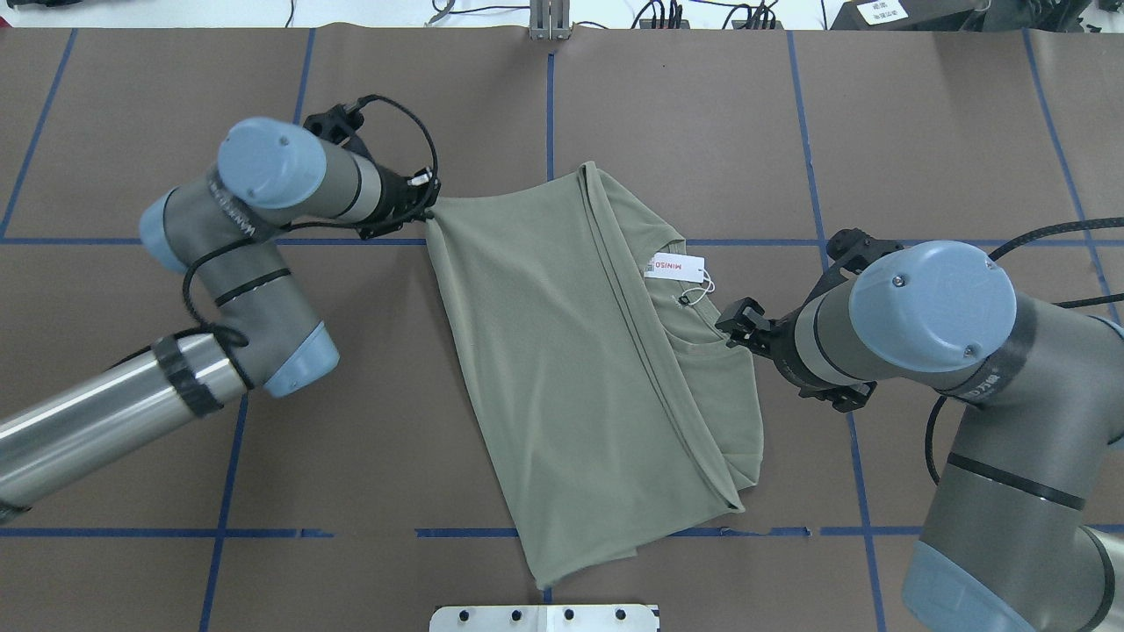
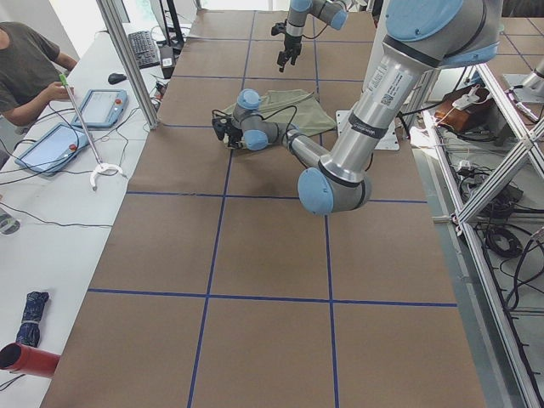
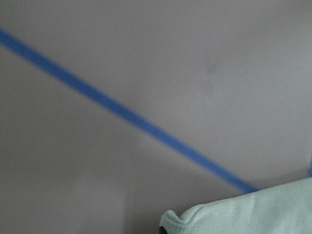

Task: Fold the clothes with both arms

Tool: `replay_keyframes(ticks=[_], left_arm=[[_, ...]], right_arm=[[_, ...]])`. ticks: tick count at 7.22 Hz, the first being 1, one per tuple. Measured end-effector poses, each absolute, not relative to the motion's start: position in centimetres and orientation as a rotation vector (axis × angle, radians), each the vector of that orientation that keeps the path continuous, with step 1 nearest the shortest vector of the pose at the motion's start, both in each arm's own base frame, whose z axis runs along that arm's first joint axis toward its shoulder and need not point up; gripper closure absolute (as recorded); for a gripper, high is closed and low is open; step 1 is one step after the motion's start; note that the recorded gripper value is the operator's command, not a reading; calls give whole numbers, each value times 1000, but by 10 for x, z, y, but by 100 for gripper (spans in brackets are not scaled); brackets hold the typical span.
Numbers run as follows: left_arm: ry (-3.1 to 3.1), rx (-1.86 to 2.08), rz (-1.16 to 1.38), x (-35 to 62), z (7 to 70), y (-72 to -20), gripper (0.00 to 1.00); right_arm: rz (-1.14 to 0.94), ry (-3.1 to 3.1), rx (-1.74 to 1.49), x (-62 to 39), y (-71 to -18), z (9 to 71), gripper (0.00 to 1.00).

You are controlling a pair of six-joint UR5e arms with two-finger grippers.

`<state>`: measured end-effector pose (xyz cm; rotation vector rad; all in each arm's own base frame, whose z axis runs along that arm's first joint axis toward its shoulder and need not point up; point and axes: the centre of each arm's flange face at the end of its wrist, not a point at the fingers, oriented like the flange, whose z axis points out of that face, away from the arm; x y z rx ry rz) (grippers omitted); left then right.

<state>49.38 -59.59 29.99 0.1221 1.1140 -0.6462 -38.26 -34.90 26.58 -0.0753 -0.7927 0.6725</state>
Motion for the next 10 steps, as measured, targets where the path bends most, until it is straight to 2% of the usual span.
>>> replay_keyframes(ticks=[1, 2, 3, 4, 7, 10], left_arm=[[1124, 161, -680, 502, 296, -641, 100], [1117, 199, -710, 509, 296, -670, 42], [1112, 219, -723, 512, 296, -682, 37], [1130, 223, -713, 510, 288, -683, 37], [1272, 141, -583, 457, 279, -617, 37], [1349, 106, -505, 407, 280, -560, 37]], right_arm=[[675, -804, -69, -383, -352, 260, 0], [675, -812, -67, -385, -354, 255, 0], [673, -822, -66, -387, -355, 251, 0], [670, -832, -64, -392, -357, 246, 0], [605, -816, -52, -436, -375, 241, 0], [350, -773, -2, -491, -376, 242, 0]])
